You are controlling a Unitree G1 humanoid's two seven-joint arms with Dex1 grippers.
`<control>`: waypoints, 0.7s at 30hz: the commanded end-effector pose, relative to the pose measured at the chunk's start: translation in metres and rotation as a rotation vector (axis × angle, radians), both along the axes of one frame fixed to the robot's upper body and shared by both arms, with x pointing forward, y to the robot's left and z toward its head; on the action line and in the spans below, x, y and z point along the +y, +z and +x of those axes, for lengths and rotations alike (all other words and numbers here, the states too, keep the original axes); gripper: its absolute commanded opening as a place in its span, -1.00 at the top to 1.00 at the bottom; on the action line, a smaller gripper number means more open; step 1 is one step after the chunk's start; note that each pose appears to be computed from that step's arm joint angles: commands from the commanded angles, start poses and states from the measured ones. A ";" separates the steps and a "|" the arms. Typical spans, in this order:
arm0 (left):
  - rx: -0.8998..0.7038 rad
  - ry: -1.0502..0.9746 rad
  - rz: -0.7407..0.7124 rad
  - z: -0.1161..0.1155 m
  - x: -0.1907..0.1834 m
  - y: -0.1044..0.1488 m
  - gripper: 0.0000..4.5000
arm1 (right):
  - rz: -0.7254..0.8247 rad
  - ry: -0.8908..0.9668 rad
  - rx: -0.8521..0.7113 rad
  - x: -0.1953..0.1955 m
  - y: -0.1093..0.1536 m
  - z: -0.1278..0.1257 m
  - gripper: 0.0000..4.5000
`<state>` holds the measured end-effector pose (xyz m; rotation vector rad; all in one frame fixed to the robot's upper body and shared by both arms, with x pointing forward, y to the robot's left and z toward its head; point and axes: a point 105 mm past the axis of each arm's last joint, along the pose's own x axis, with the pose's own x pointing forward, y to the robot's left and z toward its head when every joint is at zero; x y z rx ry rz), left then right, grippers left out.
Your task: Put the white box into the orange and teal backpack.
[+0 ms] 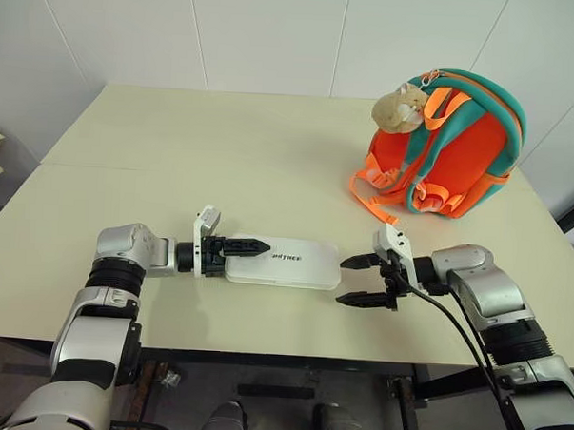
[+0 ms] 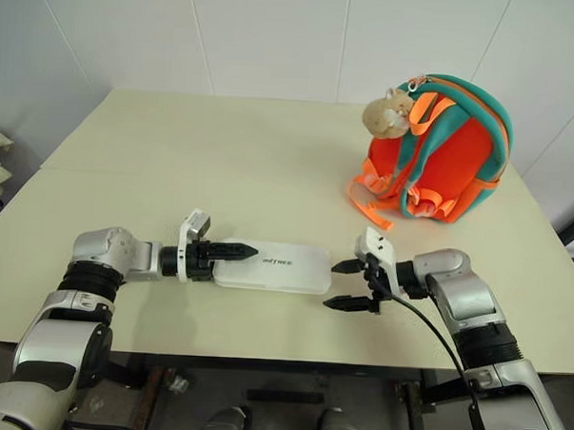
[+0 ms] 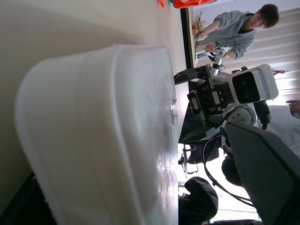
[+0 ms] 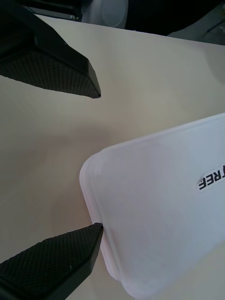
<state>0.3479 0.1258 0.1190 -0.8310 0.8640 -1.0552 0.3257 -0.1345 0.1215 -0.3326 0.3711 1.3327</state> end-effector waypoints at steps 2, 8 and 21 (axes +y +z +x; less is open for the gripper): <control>0.074 0.002 0.081 -0.008 0.006 -0.027 -0.80 | -0.029 -0.018 -0.054 -0.012 0.004 0.001 -1.00; -0.010 -0.002 -0.009 -0.007 0.009 -0.008 0.02 | -0.015 -0.042 -0.065 -0.019 0.005 -0.005 -1.00; -0.462 -0.004 -0.045 -0.021 0.038 0.047 0.43 | 0.097 -0.476 -0.264 -0.101 0.064 0.031 -1.00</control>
